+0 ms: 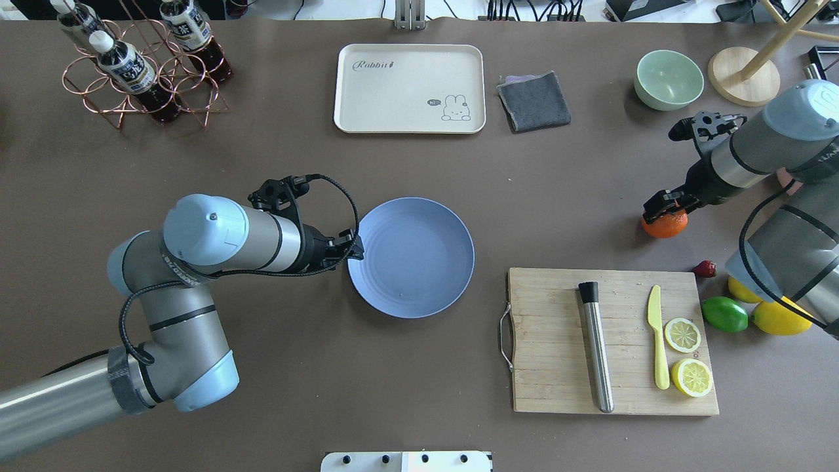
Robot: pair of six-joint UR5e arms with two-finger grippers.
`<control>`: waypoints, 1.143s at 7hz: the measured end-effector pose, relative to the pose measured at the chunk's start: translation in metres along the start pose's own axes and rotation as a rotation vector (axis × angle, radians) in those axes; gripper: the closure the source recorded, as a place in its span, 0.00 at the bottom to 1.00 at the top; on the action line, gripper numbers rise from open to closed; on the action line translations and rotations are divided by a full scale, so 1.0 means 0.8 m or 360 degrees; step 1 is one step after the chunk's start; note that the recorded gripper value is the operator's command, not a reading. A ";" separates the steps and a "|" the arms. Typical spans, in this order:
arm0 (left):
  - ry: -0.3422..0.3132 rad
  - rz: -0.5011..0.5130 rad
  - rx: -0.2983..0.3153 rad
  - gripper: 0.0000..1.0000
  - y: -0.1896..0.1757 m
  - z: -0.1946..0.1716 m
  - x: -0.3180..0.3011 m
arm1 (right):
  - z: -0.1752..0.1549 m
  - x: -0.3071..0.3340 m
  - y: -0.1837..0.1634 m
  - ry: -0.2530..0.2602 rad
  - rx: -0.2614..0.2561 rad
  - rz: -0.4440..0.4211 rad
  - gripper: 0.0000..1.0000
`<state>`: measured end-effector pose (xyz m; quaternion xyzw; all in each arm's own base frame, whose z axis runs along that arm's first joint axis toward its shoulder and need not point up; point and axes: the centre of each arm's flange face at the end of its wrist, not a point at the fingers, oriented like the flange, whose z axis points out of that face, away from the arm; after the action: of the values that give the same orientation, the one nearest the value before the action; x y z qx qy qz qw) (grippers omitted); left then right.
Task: Pick orange to plate
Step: 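Grasp and lift the orange with the right gripper while the left releases the plate, then carry the orange over the blue plate with the right gripper and lower it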
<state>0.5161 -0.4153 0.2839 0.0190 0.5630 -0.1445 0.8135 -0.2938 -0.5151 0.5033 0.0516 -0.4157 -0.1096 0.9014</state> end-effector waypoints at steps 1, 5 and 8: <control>0.0004 -0.0034 -0.0027 0.03 -0.034 -0.035 0.003 | -0.019 -0.045 -0.018 -0.0077 0.0029 0.0050 1.00; -0.0108 0.0197 -0.0082 0.03 -0.198 -0.160 -0.134 | -0.018 -0.344 -0.035 -0.0202 0.0140 0.0288 1.00; -0.0207 0.0336 -0.0053 0.03 -0.264 -0.179 -0.209 | 0.022 -0.511 -0.030 -0.0126 0.0168 0.0383 1.00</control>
<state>0.2776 -0.5544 0.4133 0.0551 0.5062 -0.0496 0.8592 -0.5686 -0.4400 0.2091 0.0443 -0.4591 0.0194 0.8870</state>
